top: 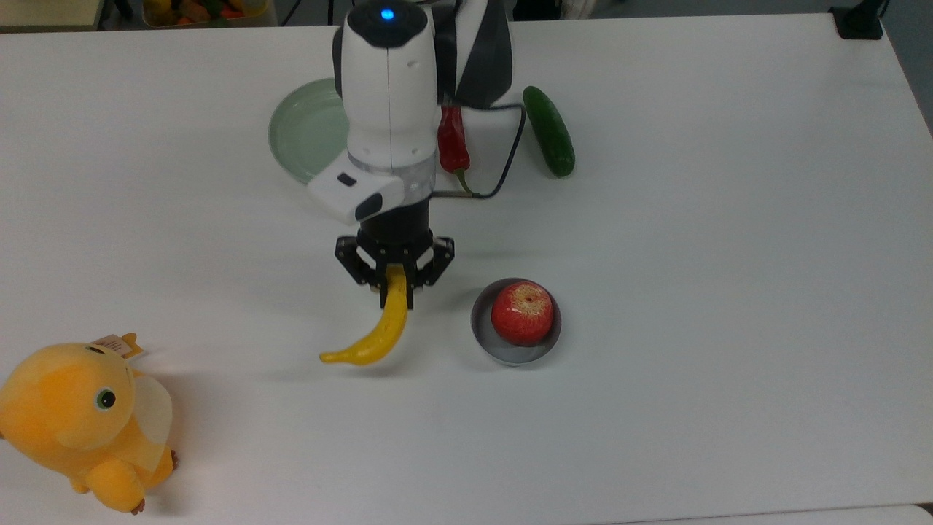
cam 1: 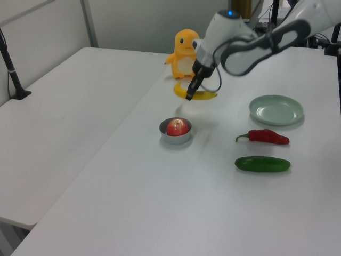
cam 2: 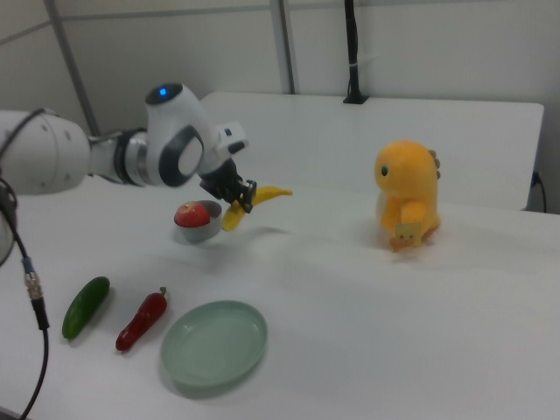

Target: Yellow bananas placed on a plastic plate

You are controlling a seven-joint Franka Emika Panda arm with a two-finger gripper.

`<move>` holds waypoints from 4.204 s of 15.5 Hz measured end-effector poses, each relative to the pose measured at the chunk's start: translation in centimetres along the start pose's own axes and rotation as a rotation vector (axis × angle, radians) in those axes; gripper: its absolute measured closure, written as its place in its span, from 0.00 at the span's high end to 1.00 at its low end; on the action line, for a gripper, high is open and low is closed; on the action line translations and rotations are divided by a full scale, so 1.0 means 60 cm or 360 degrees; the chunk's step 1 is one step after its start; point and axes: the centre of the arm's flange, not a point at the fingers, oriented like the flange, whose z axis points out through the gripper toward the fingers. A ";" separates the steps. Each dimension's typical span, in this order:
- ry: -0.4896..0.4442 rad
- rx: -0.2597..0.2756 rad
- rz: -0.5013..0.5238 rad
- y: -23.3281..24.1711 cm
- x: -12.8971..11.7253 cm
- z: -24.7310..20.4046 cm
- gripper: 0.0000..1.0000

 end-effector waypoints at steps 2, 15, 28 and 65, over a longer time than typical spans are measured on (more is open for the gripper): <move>-0.0101 -0.0004 0.0012 0.008 0.000 -0.061 0.29; -0.0877 0.0052 -0.0110 0.051 -0.180 -0.246 0.29; -0.1100 0.0099 -0.0125 0.096 -0.305 -0.145 0.29; -0.0512 0.0125 0.0022 0.136 -0.121 -0.383 1.00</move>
